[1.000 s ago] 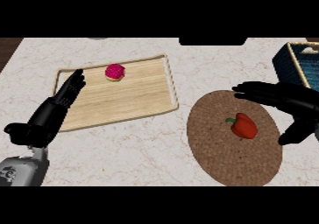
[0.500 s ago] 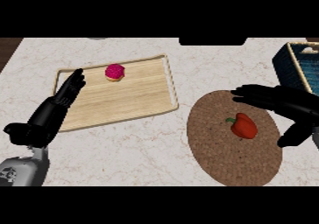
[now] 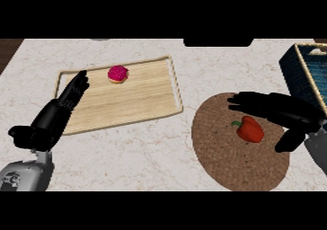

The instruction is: Pick the bell pepper from the placemat and place it in the basket

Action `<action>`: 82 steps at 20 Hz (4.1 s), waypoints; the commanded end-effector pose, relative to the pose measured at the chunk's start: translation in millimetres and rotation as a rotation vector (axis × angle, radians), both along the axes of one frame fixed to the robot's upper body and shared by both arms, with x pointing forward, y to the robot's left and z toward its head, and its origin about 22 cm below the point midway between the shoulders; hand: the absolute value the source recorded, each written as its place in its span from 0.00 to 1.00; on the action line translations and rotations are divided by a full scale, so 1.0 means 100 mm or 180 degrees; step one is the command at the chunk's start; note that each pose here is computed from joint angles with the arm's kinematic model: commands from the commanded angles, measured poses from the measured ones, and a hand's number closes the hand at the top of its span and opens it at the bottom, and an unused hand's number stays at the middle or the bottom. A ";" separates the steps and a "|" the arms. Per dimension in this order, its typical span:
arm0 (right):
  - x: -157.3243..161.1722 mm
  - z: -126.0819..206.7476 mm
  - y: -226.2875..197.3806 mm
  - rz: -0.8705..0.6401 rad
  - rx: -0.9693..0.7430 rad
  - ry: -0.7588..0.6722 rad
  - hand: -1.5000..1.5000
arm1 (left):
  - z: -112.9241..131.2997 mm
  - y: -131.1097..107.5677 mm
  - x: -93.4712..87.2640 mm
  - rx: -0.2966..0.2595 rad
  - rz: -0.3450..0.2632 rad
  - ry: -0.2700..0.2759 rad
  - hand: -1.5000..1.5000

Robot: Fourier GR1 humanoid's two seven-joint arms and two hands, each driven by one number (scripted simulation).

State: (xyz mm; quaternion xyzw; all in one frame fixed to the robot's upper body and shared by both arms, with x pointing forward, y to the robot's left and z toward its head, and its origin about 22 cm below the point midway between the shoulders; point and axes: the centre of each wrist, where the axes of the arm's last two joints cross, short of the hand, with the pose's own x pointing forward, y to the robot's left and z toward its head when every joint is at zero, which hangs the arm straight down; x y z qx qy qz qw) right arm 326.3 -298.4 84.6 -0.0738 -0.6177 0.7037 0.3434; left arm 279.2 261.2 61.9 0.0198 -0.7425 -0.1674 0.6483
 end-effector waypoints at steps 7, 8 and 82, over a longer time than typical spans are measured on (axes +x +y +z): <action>0.07 -0.36 0.27 -0.0062 -0.0222 0.0091 0.00 | -0.05 0.07 0.09 -0.0067 -0.0029 0.0014 0.50; 0.13 -0.23 0.13 -0.0044 -0.0232 0.0129 0.00 | 0.15 -0.02 -0.01 -0.0012 -0.0027 -0.0036 0.50; -1.75 2.37 -0.70 -0.3225 0.2453 -0.0773 1.00 | 0.07 0.00 0.09 0.0013 -0.0075 -0.0031 0.50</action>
